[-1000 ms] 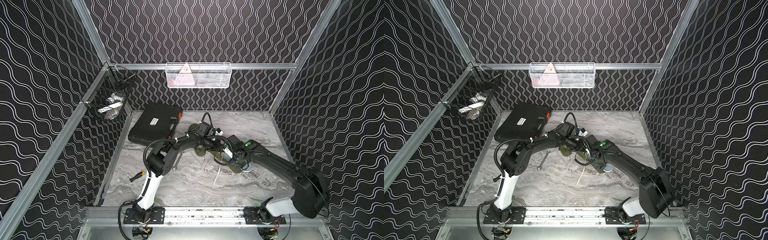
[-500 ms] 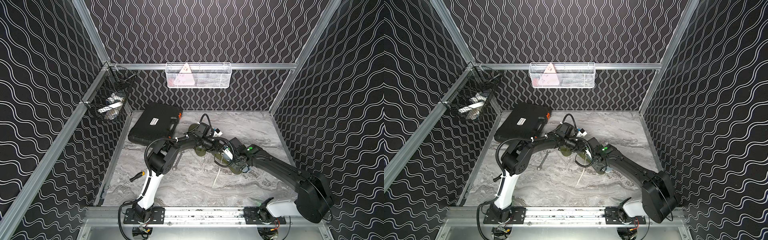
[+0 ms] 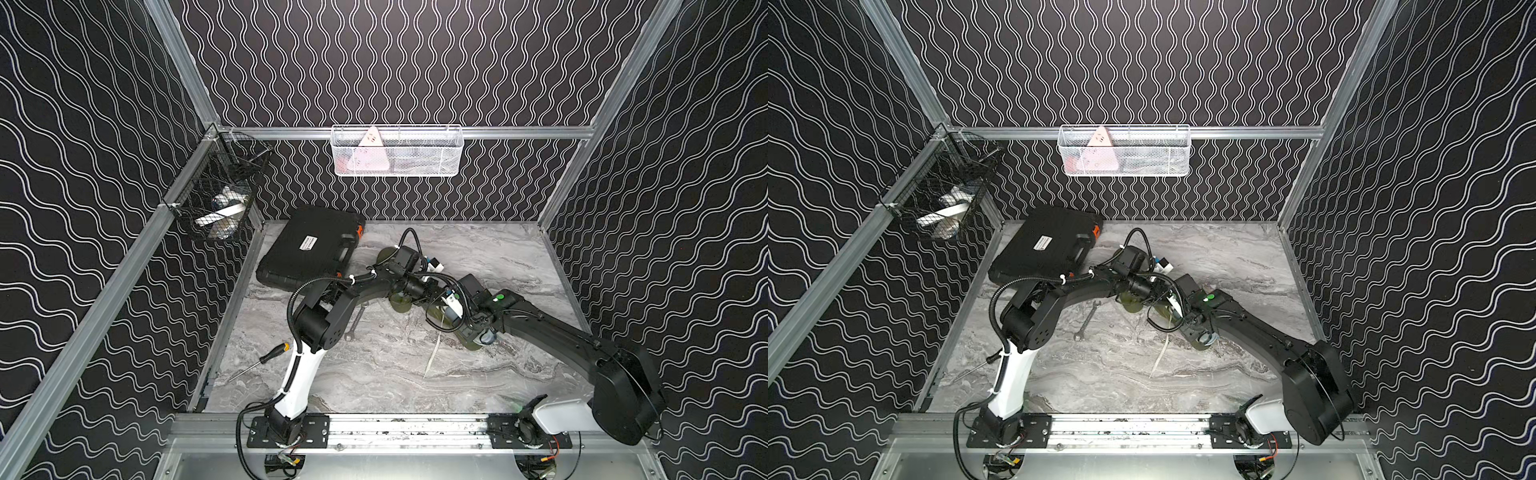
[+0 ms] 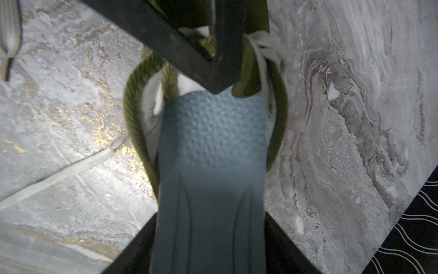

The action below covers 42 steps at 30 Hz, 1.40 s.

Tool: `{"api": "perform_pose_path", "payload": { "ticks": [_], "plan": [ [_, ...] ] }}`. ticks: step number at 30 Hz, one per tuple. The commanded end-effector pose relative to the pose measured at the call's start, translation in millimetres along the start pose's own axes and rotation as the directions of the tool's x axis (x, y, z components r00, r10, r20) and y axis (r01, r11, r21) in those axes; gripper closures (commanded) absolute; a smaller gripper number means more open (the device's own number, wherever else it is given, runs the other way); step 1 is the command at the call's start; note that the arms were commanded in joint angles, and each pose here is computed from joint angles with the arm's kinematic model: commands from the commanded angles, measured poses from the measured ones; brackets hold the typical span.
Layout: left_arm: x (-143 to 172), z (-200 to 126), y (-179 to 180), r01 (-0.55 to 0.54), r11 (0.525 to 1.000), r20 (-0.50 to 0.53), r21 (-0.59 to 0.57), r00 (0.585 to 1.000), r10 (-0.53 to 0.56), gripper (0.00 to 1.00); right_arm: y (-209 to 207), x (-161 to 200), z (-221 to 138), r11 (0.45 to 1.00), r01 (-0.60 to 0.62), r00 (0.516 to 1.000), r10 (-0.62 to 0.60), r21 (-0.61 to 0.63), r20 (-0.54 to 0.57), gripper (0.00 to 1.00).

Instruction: Insert the insole into the shoe

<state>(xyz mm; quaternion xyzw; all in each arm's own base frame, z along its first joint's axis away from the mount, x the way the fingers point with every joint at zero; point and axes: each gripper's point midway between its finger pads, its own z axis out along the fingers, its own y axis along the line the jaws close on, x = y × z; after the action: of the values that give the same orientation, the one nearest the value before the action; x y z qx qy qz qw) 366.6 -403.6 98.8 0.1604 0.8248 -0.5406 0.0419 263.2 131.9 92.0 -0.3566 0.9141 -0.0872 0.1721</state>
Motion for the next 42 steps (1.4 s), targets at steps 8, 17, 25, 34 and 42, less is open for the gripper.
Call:
{"api": "perform_pose_path", "payload": {
  "ticks": [8,17,25,34,42],
  "plan": [
    [-10.0,-9.8,-2.3,-0.048,0.997,0.045,-0.061,0.998,0.050,1.00,-3.4,8.1,-16.6,1.000,-0.014,0.998,0.013,-0.014,-0.069,0.10],
    [-15.2,-10.0,1.8,-0.049,0.997,0.056,-0.065,0.997,0.053,1.00,-4.9,21.3,-18.5,1.000,0.008,0.985,-0.012,-0.024,-0.170,0.11],
    [-21.8,-19.7,7.4,-0.042,0.997,0.074,-0.059,0.996,0.047,1.00,-6.0,26.7,-13.8,1.000,0.023,0.982,-0.026,-0.018,-0.189,0.19],
    [-18.8,-17.8,8.3,-0.028,0.999,0.068,-0.040,0.997,0.031,1.00,-5.4,16.5,-12.2,1.000,0.006,0.985,-0.011,-0.030,-0.173,0.47],
    [-15.3,-18.7,7.1,-0.025,0.999,0.061,-0.032,0.998,0.027,1.00,-8.0,4.2,-7.0,1.000,-0.001,0.987,-0.003,-0.021,-0.161,0.70]
  ]
}}
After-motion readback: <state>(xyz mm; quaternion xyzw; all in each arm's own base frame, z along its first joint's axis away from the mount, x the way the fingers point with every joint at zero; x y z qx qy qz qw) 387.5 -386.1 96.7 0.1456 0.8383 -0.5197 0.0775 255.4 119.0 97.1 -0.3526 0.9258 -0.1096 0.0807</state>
